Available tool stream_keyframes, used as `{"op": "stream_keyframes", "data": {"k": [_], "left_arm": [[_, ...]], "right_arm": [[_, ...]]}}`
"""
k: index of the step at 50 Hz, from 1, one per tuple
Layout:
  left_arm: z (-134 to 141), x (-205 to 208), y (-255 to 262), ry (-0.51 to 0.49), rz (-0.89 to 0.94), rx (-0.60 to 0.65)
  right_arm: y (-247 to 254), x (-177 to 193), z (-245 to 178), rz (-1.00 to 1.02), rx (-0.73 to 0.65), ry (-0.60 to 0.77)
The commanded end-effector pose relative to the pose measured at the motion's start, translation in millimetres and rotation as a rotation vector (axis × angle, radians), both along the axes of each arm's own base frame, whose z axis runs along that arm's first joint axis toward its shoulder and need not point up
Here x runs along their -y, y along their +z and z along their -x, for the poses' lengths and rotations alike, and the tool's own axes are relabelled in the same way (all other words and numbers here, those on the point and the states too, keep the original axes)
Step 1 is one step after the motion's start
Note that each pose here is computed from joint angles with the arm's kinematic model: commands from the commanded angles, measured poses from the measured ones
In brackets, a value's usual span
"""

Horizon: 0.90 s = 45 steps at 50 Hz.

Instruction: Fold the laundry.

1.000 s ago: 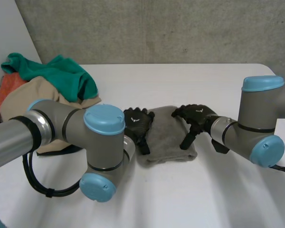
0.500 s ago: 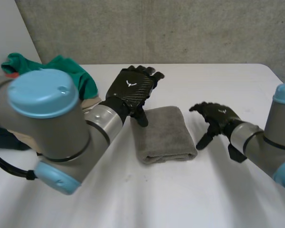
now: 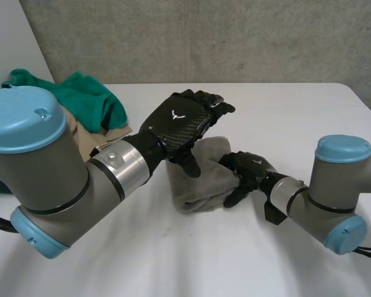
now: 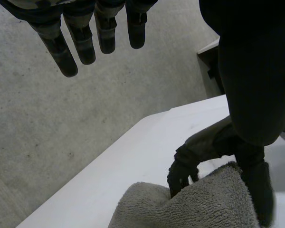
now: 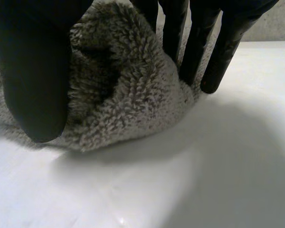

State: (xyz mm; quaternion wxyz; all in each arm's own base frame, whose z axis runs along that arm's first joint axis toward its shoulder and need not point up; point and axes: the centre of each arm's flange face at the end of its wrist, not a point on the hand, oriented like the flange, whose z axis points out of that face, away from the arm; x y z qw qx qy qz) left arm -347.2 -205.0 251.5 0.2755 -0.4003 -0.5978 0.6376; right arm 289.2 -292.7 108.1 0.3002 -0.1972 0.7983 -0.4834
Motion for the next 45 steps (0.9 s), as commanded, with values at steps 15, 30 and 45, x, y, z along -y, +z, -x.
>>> {"op": "stream_keyframes", "data": {"k": [15,30,45], "left_arm": [[0,1,0,0.001,0.002,-0.002],[1,3,-5,0.002,-0.007,0.005],[1,10,-17,0.011,-0.031,0.021]], "right_arm": [[34,124,32,0.225,0.035,-0.387],[26,237,128,0.478,-0.19,-0.635],[34,261,200,0.575,-0.362,-0.784]]}}
